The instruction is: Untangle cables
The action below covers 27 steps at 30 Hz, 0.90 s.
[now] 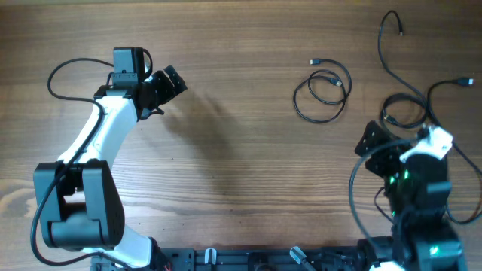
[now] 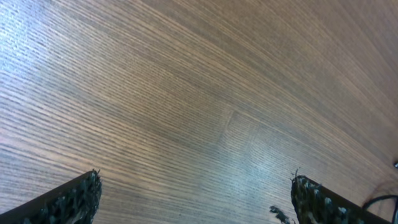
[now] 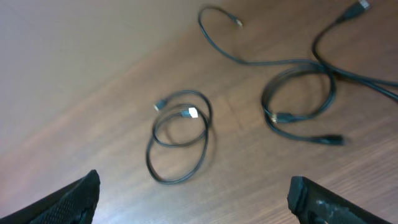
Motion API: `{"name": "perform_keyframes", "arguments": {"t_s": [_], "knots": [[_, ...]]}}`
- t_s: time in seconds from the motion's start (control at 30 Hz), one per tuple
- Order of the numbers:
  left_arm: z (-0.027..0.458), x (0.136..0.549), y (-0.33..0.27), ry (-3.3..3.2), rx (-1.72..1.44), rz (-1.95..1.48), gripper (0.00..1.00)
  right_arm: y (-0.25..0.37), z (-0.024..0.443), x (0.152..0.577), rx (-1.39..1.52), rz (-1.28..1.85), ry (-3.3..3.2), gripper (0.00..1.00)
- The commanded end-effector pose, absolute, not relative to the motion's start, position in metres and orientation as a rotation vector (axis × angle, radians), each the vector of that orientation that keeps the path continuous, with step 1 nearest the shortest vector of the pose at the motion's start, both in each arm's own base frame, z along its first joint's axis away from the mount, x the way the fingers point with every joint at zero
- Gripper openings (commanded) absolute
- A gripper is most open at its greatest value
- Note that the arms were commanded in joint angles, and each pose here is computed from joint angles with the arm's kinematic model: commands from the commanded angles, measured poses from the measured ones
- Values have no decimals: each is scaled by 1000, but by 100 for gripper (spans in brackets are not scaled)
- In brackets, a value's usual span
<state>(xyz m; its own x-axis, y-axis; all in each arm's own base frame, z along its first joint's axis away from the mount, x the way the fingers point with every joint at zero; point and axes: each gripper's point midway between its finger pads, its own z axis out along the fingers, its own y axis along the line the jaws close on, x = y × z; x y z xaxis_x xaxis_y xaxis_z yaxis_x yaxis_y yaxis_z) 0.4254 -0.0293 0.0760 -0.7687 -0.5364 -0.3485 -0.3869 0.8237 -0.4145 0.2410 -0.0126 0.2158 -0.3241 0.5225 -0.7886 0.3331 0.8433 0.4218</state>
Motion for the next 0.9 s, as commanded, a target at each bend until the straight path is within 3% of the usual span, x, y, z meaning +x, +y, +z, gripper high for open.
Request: {"name": "perform_keyframes", "arguments": {"t_s": [0.0, 0.17, 0.4, 0.77, 0.87], "knots": [[70, 423, -33, 2563, -691, -455, 100, -13, 229, 235, 603, 298, 1744, 100], [70, 423, -33, 2563, -691, -455, 100, -13, 269, 228, 551, 395, 1454, 100], [69, 423, -33, 2564, -691, -455, 100, -15, 270, 222, 528, 433, 1312, 100], [70, 423, -33, 2563, -691, -455, 100, -13, 180, 243, 563, 377, 1497, 100], [70, 423, -33, 2563, -691, -455, 100, -13, 195, 244, 545, 408, 1399, 100]]}}
